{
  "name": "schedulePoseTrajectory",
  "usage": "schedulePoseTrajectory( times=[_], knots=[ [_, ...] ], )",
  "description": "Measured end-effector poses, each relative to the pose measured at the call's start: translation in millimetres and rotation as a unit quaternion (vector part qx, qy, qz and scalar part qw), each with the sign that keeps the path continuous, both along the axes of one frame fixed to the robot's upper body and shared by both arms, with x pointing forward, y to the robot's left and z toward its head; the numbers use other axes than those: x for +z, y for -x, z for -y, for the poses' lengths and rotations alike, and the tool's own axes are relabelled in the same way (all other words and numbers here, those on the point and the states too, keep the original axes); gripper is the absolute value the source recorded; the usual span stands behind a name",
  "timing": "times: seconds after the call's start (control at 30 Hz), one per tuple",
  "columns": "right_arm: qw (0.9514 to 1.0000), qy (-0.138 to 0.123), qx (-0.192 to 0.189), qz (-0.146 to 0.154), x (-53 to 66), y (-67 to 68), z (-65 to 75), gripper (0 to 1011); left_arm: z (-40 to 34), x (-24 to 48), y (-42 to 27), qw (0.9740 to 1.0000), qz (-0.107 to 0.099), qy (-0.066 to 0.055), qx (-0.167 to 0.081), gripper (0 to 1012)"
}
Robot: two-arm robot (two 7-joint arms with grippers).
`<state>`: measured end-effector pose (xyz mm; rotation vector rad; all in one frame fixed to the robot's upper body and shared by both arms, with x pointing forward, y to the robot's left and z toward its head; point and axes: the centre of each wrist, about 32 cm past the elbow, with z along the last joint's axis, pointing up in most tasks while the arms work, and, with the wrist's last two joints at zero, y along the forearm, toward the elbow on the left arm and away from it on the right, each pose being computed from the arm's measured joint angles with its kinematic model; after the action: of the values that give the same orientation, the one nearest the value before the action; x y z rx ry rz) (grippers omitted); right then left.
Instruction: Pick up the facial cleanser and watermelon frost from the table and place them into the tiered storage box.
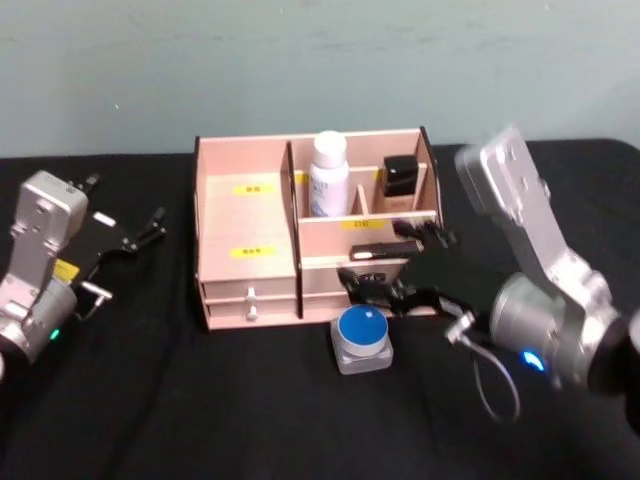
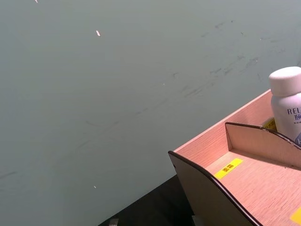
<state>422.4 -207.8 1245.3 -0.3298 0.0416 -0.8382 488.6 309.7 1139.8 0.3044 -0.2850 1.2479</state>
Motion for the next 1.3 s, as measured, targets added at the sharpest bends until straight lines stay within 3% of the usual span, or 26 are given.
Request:
schedulePoseTrajectory(
  times=[0.17, 0.4, 0.7, 1.3],
  knots=[
    [0.9995, 0.01, -0.017, -0.023, -9.6, 25.1, 1.9, 1002, 0.0, 0.0, 0.0, 1.0, 0.0, 0.0, 0.0, 1010],
    [0.9973, 0.014, -0.031, -0.065, -27.9, 41.7, 1.2, 1002, 0.0, 0.0, 0.0, 1.0, 0.0, 0.0, 0.0, 1010],
    [0.9942, 0.016, -0.044, -0.097, -45.7, 39.4, -1.7, 1002, 0.0, 0.0, 0.0, 1.0, 0.0, 0.0, 0.0, 1010],
    [0.9932, 0.031, -0.048, -0.102, -59.2, 23.5, -9.6, 1002, 0.0, 0.0, 0.0, 1.0, 0.0, 0.0, 0.0, 1010]
  ],
)
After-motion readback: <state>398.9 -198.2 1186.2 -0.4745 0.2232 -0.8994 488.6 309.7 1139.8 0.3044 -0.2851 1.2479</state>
